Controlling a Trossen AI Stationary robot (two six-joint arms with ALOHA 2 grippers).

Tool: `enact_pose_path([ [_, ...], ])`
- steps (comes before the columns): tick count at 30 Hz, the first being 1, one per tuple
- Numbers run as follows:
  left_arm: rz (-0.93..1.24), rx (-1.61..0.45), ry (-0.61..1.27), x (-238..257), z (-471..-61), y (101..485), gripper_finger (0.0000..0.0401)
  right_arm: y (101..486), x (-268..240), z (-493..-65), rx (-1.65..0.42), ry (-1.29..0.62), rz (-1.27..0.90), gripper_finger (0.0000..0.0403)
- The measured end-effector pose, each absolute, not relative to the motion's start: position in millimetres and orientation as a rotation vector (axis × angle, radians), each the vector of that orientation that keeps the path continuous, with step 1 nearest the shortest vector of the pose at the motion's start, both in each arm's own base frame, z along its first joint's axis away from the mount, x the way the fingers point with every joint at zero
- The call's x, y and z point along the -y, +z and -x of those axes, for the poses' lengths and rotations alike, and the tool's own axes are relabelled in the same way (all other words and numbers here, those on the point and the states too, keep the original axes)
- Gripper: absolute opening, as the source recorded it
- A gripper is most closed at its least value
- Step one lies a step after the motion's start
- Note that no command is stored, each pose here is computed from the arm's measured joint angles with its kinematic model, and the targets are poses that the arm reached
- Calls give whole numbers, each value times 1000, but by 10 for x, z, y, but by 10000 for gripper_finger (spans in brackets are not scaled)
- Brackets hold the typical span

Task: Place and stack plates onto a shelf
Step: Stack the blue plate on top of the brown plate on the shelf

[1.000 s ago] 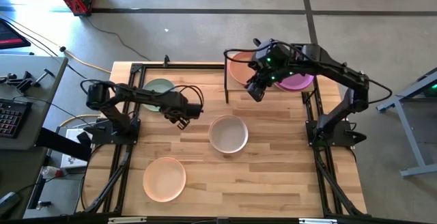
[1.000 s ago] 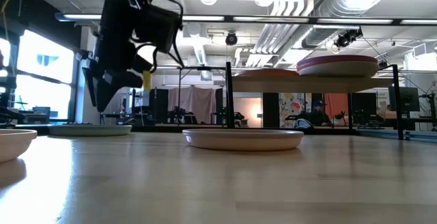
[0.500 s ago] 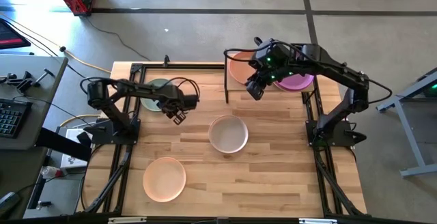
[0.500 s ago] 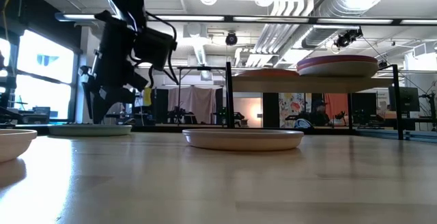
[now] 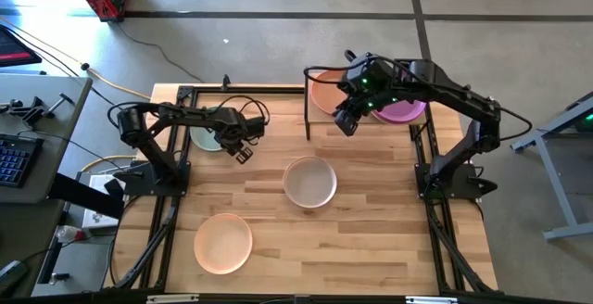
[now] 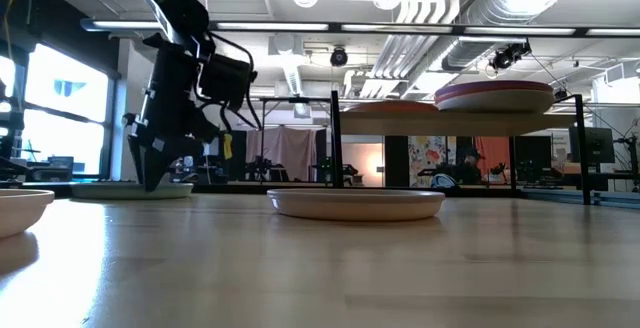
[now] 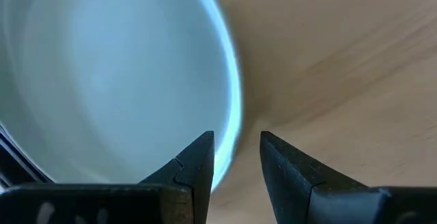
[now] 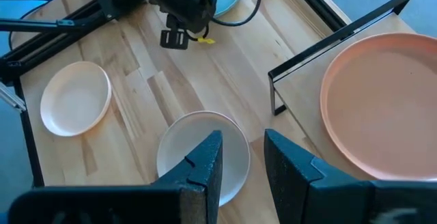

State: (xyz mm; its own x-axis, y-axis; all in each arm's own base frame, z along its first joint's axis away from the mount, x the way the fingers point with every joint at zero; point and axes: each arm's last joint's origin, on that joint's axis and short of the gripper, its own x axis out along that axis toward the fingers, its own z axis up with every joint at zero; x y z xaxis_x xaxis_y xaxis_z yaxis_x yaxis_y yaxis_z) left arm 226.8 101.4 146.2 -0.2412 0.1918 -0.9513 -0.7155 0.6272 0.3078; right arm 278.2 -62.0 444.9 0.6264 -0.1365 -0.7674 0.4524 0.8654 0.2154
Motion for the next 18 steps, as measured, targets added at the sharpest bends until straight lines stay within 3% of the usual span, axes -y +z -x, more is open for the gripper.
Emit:
enact_pose_path([
  [12, 473, -1647, 908, -1042, -2111, 1323, 103, 4446, 620, -2781, -835, -349, -412, 87],
  [18, 433, -1667, 850, -999, -2129, 1320, 52, 4446, 621, -2781, -835, -347, -408, 87],
])
